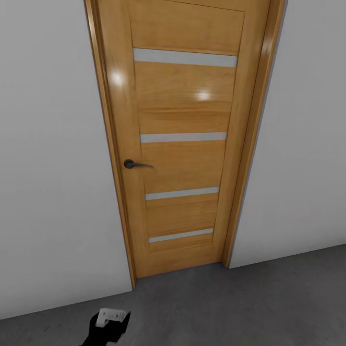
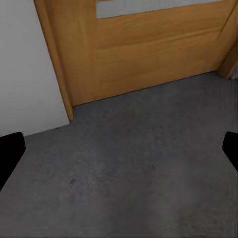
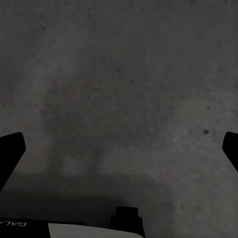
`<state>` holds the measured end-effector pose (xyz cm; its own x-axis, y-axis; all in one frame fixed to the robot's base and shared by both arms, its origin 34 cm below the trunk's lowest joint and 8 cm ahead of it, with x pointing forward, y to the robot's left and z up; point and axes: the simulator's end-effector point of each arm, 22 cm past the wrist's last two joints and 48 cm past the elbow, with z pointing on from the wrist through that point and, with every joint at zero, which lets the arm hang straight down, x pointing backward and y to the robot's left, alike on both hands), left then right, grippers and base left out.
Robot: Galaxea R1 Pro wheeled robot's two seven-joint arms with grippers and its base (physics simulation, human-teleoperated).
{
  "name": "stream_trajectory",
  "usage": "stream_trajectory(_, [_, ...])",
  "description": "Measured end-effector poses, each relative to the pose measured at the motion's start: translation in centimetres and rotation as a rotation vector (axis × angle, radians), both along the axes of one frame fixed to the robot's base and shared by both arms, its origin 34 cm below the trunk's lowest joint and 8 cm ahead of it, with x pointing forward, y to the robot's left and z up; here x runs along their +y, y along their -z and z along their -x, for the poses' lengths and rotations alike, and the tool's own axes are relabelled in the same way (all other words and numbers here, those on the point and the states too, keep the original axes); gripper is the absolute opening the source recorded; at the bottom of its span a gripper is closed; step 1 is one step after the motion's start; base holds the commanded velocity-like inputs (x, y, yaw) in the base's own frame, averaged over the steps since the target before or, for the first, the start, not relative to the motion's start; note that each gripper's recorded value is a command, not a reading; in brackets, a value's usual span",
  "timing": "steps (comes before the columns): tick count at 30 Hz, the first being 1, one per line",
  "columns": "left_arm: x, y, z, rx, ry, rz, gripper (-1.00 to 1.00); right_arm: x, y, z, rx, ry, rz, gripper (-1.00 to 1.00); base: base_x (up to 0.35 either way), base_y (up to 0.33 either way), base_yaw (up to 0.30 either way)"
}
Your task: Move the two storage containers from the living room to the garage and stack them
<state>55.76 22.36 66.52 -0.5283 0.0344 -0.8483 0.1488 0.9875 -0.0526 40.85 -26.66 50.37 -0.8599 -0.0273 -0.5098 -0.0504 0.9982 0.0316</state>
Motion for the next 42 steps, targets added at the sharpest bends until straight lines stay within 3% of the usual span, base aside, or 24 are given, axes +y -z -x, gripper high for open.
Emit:
stream_trajectory(4, [-1.1, 0.2, -2.2, 0.009, -0.014, 0.014, 1.00, 0.0, 0.1, 0.1, 0.003, 0.000, 0.001, 1.00, 0.000, 0.000, 0.000])
stream_trajectory(13, [-1.0, 0.0, -7.4, 0.025, -0.063, -0.004, 1.00, 0.0, 0.1, 0.2, 0.005, 0.000, 0.001, 1.00, 0.000, 0.000, 0.000])
stream_trajectory(27, [-7.6, -4.8, -13.6, -0.020, -0.031, 0.079, 1.00, 0.0, 0.2, 0.3, 0.006, -0.001, 0.001, 1.00, 0.000, 0.000, 0.000])
stream_trajectory(32, [-9.2, -5.2, -14.6, 0.036, -0.013, 0.087, 1.00, 0.0, 0.2, 0.3, 0.006, 0.000, 0.001, 1.00, 0.000, 0.000, 0.000])
stream_trajectory(42, [-11.1, -5.6, -14.8, 0.064, 0.006, 0.103, 1.00, 0.0, 0.2, 0.3, 0.007, -0.001, 0.001, 1.00, 0.000, 0.000, 0.000])
